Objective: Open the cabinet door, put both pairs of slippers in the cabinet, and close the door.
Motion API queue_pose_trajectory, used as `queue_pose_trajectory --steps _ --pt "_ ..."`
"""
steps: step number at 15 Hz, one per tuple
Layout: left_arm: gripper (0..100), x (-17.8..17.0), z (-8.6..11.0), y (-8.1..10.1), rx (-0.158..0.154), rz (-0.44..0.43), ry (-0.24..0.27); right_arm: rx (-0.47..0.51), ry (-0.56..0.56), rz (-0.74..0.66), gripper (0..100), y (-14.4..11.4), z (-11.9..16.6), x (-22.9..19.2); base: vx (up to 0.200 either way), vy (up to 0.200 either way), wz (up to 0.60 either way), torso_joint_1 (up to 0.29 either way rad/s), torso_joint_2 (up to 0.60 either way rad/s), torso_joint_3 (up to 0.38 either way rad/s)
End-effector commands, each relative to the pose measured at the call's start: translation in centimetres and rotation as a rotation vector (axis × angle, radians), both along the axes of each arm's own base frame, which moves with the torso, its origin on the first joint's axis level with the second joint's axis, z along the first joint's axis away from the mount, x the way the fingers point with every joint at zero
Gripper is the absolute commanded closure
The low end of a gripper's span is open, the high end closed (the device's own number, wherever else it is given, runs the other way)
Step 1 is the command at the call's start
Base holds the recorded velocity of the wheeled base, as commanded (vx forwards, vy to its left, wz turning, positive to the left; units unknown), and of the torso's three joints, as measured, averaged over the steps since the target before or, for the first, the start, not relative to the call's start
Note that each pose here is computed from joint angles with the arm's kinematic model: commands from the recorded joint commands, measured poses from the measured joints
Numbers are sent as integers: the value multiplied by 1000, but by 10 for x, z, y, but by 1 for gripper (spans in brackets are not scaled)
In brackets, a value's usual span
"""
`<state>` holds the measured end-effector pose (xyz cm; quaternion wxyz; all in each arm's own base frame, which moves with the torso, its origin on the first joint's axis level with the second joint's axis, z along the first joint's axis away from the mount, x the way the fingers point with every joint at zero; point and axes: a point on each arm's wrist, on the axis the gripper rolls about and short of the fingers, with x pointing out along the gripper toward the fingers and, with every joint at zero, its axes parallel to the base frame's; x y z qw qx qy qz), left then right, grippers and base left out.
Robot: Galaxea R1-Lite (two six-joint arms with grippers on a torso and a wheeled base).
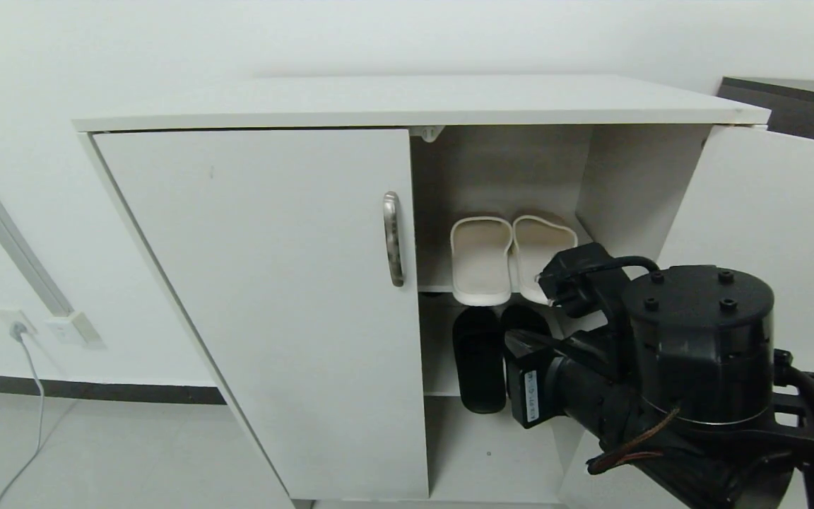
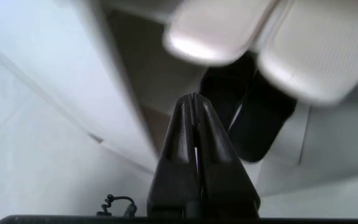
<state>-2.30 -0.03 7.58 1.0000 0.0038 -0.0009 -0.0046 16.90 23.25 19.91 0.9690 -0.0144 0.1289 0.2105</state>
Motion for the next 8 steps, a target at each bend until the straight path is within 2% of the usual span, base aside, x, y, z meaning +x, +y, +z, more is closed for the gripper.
queue_pose_trajectory --steps 1,8 --pt "100 0 0 0 0 0 2 -8 5 1 100 1 -3 1 -200 0 0 -7 -2 -2" --pt "100 0 0 0 0 0 2 -19 14 -1 100 2 -7 1 -200 0 0 2 4 2"
